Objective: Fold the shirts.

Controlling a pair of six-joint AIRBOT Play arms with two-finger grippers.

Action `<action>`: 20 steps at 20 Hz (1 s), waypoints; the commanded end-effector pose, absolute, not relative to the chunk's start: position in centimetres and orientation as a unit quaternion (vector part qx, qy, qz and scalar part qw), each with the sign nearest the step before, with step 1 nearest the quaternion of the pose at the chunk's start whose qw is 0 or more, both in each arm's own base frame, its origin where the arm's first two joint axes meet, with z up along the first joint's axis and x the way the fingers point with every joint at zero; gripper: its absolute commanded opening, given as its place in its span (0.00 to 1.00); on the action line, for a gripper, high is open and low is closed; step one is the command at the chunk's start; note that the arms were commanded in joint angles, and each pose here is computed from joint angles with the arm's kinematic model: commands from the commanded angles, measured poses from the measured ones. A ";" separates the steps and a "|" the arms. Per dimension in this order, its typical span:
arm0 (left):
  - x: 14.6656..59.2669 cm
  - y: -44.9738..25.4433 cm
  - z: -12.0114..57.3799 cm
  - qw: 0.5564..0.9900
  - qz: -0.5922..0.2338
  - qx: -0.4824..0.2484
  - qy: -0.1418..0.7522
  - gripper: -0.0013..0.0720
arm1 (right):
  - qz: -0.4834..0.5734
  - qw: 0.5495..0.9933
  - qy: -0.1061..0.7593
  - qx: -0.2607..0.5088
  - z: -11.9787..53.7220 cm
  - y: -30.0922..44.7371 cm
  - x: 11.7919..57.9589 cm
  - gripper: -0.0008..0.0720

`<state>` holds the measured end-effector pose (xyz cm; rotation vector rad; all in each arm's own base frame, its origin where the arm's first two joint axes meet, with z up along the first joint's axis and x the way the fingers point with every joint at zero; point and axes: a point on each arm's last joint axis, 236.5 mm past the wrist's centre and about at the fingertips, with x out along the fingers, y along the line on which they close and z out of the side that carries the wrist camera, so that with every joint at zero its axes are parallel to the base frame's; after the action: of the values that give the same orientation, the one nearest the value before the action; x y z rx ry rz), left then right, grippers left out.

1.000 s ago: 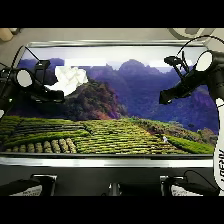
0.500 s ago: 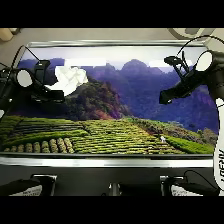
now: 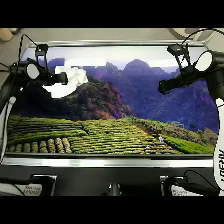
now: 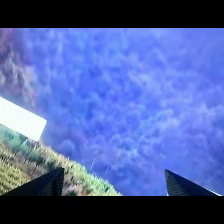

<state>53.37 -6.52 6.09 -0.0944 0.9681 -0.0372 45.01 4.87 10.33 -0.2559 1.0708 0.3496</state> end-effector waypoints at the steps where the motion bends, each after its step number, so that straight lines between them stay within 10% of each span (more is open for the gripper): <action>1: 58.3 -2.9 1.5 0.856 0.027 -0.102 0.506 0.96 | 0.162 0.854 0.479 -0.118 11.0 5.1 46.3 0.93; 7: 58.9 -5.0 -8.3 0.795 0.008 -0.204 0.571 0.90 | 0.166 0.843 0.498 -0.118 10.5 5.0 45.4 0.93; 9: 58.4 -5.0 -8.7 0.788 0.009 -0.204 0.581 0.24 | 0.169 0.844 0.492 -0.132 10.6 4.9 45.6 0.93; 10: 58.4 -4.9 -7.9 0.789 0.008 -0.207 0.578 0.09 | 0.174 0.845 0.484 -0.145 10.8 4.9 45.9 0.93; 16: 59.6 -6.8 16.7 0.925 -0.102 -0.112 0.349 0.05 | 0.151 0.868 0.418 -0.219 16.1 3.0 45.9 0.93; 20: 47.7 -14.5 41.9 0.972 -0.215 -0.053 0.084 0.05 | 0.064 0.926 0.250 -0.274 30.4 0.4 43.4 0.93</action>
<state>56.09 -10.65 26.43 -0.1995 0.5357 -0.2989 45.14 2.22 21.76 -0.4830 0.7357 0.2518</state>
